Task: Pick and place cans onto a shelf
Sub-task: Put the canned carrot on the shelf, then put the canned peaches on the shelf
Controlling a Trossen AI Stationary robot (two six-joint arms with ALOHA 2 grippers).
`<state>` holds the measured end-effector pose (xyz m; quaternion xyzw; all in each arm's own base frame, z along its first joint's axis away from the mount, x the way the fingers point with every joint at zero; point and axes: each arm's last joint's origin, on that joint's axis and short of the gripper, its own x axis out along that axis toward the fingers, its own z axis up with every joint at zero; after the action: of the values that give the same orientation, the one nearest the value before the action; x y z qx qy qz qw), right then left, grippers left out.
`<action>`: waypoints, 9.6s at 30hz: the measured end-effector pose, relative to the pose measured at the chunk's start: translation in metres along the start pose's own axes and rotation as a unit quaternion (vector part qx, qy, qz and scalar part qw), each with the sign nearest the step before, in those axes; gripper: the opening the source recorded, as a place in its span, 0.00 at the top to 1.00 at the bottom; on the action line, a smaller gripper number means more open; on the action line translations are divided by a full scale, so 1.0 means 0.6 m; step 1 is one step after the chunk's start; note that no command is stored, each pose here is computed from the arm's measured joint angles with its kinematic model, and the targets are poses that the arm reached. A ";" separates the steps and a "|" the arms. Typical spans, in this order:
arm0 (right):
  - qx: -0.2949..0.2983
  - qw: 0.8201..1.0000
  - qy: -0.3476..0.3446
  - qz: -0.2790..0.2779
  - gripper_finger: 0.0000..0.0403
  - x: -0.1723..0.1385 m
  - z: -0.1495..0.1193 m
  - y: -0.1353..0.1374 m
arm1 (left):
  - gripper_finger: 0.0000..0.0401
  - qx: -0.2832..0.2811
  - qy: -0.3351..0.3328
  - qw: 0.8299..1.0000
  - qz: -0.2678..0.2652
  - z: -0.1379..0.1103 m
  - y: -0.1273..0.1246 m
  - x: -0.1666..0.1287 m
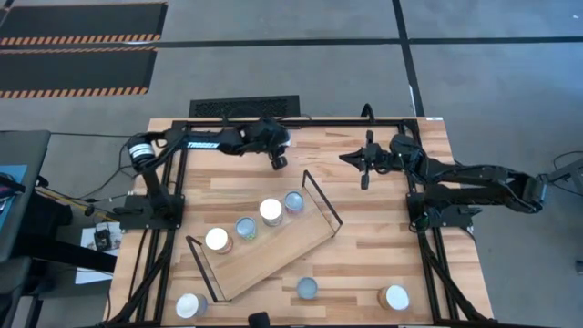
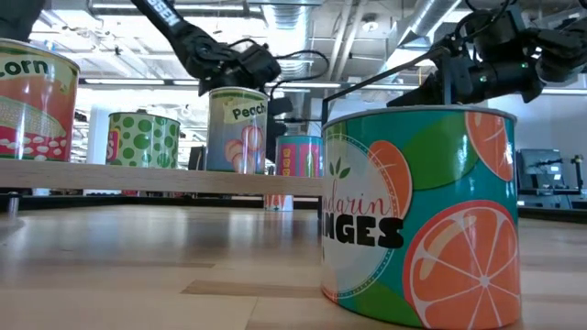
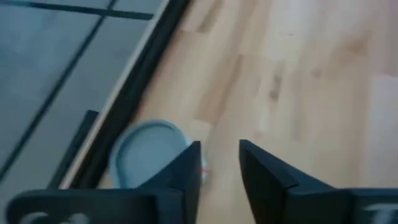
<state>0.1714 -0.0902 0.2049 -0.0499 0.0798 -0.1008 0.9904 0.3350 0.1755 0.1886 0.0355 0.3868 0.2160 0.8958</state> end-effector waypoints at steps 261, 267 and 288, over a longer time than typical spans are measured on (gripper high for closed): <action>-0.022 0.999 0.015 -0.036 0.98 -0.002 -0.004 -0.009 | 1.00 0.147 0.001 0.972 -0.183 0.105 -0.416 -0.429; -0.022 0.999 0.015 -0.036 0.98 -0.002 -0.004 -0.009 | 1.00 0.141 0.007 0.974 -0.179 0.090 -0.418 -0.388; -0.018 0.999 0.015 -0.036 0.98 -0.002 -0.004 -0.009 | 1.00 0.131 0.081 0.977 -0.147 0.060 -0.452 -0.316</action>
<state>0.1688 -0.0953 0.2032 -0.0693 0.0945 -0.1356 0.9838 0.3429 -0.1448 0.2800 0.0777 0.4838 0.0316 0.8712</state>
